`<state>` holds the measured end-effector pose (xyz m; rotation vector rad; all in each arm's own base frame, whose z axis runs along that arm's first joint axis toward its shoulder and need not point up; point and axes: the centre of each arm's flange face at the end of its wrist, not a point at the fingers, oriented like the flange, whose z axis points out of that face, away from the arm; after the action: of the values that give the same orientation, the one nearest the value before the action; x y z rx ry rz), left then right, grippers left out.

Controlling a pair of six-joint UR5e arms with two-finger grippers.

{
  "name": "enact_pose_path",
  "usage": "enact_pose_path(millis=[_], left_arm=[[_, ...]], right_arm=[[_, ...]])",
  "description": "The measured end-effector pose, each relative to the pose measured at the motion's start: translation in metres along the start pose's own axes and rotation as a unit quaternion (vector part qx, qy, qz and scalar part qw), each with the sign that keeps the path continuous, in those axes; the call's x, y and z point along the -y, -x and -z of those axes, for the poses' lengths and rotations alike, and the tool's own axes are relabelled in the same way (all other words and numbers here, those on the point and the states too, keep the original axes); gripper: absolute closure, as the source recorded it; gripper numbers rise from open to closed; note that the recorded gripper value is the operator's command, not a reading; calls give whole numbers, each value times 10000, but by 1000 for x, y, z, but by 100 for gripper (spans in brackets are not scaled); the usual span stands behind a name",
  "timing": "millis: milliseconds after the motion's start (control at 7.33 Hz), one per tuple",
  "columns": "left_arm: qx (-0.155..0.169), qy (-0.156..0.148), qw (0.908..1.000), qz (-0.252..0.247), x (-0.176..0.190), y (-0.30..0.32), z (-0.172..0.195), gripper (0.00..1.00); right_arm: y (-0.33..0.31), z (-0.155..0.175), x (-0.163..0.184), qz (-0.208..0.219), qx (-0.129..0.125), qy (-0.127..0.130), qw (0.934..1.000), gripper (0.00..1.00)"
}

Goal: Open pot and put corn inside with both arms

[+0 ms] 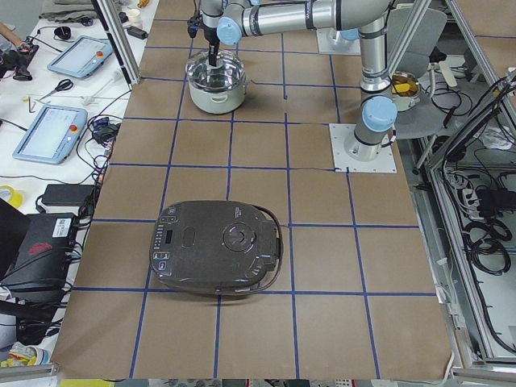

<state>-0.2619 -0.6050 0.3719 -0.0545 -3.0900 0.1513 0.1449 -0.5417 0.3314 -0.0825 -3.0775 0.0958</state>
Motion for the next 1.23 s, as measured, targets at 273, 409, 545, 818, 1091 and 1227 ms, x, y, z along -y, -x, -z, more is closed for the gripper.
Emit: enact_pose_path(millis=[273, 409, 545, 818, 1091, 1227], left_arm=[[7, -10, 9995, 312, 7, 64, 36, 88], [29, 40, 9989, 464, 10, 119, 47, 90], [41, 85, 9984, 565, 10, 173, 52, 91], [-11, 271, 9977, 616, 4, 247, 27, 92], [-134, 225, 9969, 740, -5, 300, -11, 92], [-214, 146, 9965, 798, -9, 314, -30, 92]], right_arm=[[61, 35, 6, -169, 250, -35, 9995, 100], [90, 44, 9, -258, 317, -77, 9991, 100], [121, 51, 11, -426, 410, -119, 9982, 100], [187, 63, 24, -761, 752, -169, 9941, 100], [247, 48, 46, -844, 908, -103, 9922, 100], [266, 41, 56, -801, 933, -113, 9923, 100]])
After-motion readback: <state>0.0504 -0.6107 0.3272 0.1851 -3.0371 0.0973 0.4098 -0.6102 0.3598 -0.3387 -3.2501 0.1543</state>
